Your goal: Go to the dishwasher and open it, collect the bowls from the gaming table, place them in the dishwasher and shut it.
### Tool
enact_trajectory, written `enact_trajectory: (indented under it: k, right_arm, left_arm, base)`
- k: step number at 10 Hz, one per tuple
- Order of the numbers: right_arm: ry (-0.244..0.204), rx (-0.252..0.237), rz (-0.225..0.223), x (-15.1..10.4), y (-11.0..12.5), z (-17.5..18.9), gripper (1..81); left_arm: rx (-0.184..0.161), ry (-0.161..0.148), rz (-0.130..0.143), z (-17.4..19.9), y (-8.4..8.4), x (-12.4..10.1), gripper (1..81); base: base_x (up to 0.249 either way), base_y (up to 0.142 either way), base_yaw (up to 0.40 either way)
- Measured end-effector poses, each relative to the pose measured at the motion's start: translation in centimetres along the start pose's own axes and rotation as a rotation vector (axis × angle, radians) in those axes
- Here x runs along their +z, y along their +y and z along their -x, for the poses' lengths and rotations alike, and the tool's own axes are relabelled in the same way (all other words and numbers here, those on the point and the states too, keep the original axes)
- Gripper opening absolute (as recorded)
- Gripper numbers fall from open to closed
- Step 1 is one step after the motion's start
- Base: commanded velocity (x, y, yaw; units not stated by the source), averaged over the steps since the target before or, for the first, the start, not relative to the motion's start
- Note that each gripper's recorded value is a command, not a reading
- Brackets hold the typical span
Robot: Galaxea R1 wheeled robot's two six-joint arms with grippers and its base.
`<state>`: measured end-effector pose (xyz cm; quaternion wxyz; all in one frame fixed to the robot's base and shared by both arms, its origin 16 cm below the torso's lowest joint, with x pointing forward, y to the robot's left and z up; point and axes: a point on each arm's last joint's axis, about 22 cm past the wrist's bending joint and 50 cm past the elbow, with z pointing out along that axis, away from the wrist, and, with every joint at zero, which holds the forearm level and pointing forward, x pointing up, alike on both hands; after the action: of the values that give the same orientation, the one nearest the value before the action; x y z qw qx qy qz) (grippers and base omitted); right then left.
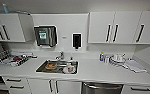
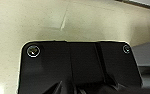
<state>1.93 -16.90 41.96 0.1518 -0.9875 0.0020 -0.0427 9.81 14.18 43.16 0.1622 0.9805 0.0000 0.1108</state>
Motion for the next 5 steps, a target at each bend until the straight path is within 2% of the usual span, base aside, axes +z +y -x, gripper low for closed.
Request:
enact_trajectory:
  k: [5]
  right_arm:
    - [0.0, 0.0, 0.0, -0.01, 0.04, 0.01, 81.1]
  left_arm:
    - [0.0, -0.001, 0.0, 0.04, 0.0, 0.0, 81.1]
  base:
    - [0.15, -0.097, 0.0]
